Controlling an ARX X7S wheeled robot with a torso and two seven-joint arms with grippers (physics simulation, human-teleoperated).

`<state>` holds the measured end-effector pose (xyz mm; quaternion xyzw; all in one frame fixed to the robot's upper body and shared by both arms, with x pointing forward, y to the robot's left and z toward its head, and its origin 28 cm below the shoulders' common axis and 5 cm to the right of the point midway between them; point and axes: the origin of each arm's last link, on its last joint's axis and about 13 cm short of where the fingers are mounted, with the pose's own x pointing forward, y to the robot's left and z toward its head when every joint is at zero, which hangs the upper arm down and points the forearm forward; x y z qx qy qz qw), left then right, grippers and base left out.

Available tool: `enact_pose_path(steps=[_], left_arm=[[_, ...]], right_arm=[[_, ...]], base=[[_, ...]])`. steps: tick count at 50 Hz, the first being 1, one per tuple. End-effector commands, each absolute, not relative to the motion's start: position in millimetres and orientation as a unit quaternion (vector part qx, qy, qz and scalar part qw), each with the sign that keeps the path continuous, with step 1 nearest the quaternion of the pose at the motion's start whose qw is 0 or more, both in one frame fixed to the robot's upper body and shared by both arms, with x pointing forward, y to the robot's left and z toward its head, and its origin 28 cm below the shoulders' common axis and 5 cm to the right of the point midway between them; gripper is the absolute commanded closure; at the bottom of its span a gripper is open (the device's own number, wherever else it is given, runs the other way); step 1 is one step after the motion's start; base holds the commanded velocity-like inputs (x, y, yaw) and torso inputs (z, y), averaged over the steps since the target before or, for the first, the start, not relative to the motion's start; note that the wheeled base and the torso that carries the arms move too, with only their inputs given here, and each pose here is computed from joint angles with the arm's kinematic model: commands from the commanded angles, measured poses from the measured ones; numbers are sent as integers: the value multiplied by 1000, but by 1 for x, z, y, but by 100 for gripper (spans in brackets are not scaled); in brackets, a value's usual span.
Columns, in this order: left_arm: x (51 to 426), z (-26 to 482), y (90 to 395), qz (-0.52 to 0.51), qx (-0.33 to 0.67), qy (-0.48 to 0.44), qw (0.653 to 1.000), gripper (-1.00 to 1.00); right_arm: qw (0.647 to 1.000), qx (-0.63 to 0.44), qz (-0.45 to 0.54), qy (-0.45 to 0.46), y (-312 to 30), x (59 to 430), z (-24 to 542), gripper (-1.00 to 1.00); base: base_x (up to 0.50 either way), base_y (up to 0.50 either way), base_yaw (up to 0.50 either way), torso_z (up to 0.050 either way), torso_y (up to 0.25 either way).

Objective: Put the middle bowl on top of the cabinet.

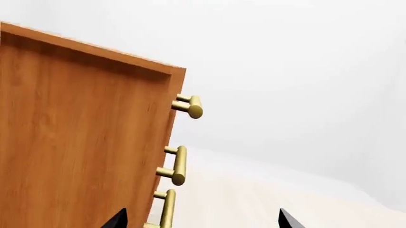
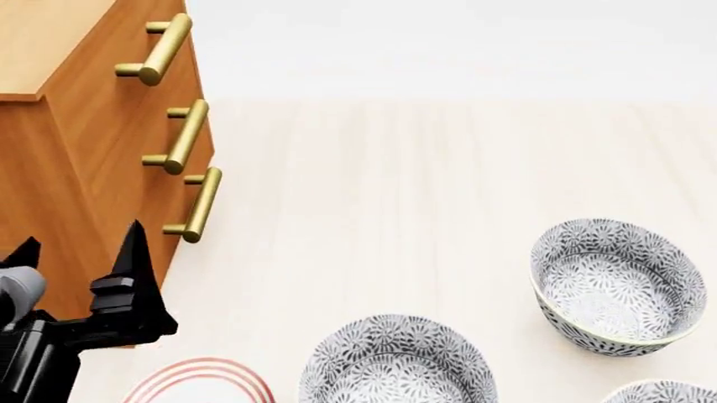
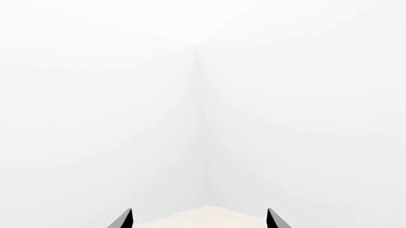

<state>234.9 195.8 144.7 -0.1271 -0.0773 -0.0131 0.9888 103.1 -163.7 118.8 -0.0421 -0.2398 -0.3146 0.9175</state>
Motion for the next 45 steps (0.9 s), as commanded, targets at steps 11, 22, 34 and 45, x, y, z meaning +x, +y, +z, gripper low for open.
enact_pose_path(steps=[11, 22, 34, 45], left_arm=[[225, 138, 168, -49, -211, -16, 976, -100], [218, 132, 154, -79, -207, -2, 975, -100], [213, 122, 138, -99, -214, 27, 971, -100], [214, 103, 126, -124, -233, 80, 961, -100]], right_arm=[[916, -40, -315, -244, -164, 103, 119, -100], [916, -39, -315, -245, -163, 102, 120, -100], [916, -39, -315, -247, -163, 101, 121, -100], [915, -39, -314, -250, -164, 99, 122, -100]], base=[[0, 0, 0, 0, 0], [0, 0, 0, 0, 0], [0, 0, 0, 0, 0], [0, 0, 0, 0, 0]])
